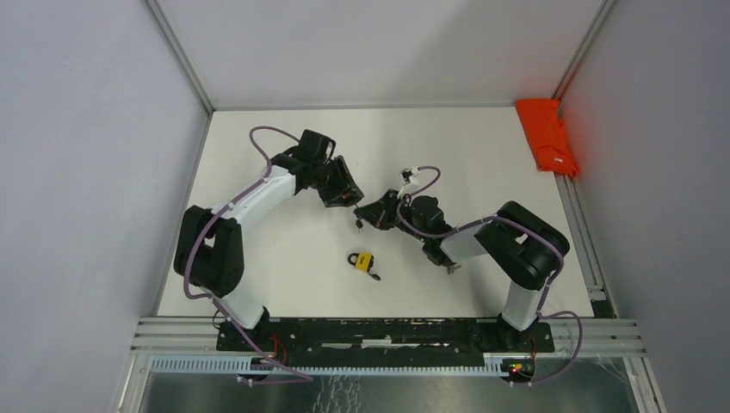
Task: Unlock with the key
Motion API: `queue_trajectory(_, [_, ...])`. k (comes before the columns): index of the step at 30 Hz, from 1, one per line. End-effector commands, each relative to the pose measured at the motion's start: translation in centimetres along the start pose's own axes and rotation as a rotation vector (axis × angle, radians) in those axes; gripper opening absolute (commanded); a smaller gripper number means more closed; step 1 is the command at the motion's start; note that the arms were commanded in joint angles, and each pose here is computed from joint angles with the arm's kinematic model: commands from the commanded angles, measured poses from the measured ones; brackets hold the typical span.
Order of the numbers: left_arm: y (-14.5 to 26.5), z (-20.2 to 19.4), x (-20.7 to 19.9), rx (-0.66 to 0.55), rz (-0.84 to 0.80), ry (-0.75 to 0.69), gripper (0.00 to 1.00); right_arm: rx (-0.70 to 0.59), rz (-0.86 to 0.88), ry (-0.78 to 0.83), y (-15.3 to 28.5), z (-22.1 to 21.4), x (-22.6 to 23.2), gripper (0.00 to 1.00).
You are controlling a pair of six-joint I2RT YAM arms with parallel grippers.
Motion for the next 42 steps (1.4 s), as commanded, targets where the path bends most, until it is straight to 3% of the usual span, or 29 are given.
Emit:
queue_trajectory(1, [1.3, 0.0, -1.5, -0.060, -0.063, 0.003, 0.02, -0.079, 0.033, -0.007, -0.9, 1.2, 1.2, 0.00])
queue_trajectory(42, [0.9, -2.9, -3.0, -0.143, -0.042, -0.009, 0.02, -0.145, 0.083, -0.031, -2.3, 3.3, 1.7, 0.00])
Point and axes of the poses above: each gripper's point midway between its finger pads, its own y axis back along the fingers, its own x axis along the line the jaws close on, z = x × y, the point moved 10 cm from there along y, back along the fingers, and after that the axes turned 12 degrees about -y, right-handed, at the moved point
